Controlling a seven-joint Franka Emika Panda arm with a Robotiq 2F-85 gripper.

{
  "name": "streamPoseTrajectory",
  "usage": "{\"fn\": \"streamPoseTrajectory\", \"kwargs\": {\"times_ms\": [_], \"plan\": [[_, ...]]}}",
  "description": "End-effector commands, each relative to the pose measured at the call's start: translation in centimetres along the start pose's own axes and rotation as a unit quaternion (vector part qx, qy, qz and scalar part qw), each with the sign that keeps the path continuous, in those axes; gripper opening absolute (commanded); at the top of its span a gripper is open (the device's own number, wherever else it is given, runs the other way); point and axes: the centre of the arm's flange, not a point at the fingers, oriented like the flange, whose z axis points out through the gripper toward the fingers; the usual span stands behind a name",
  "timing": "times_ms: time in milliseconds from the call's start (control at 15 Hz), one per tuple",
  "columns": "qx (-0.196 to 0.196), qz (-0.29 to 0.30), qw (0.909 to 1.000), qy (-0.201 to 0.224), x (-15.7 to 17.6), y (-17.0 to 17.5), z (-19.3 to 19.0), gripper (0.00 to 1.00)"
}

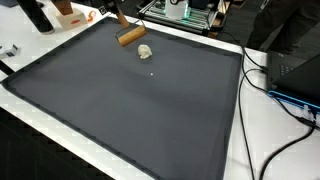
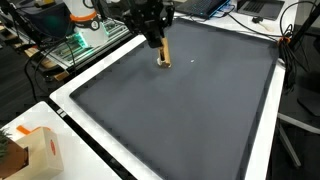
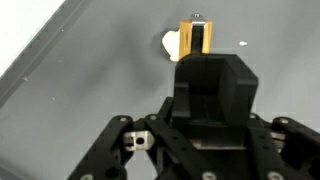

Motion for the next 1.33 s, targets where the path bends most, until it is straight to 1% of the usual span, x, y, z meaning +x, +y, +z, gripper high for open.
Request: {"fn": "streamPoseTrajectory", "kwargs": {"times_ms": [0,133,267,333,533,733,933,1267], "plan": [[-0.073,-0.011,0.9967,0.034,-3.0,-3.9,-0.7,0.24],[-0.113,-0.029,0.9914,0.058,-4.7,-6.1,-0.2,0.24],[-0.154,-0.052,0.9834,0.081,-6.5,-8.1,0.6,0.24],[-0.174,-0.061,0.9787,0.091,-7.3,-8.9,1.0,0.24],[-0.235,-0.094,0.9592,0.126,-9.7,-10.9,2.7,0.24],[-0.288,-0.131,0.9352,0.158,-11.9,-12.7,4.8,0.24],[-0.332,-0.160,0.9100,0.191,-13.7,-13.9,7.0,0.24],[-0.387,-0.196,0.8686,0.239,-16.3,-15.0,10.5,0.24]]}}
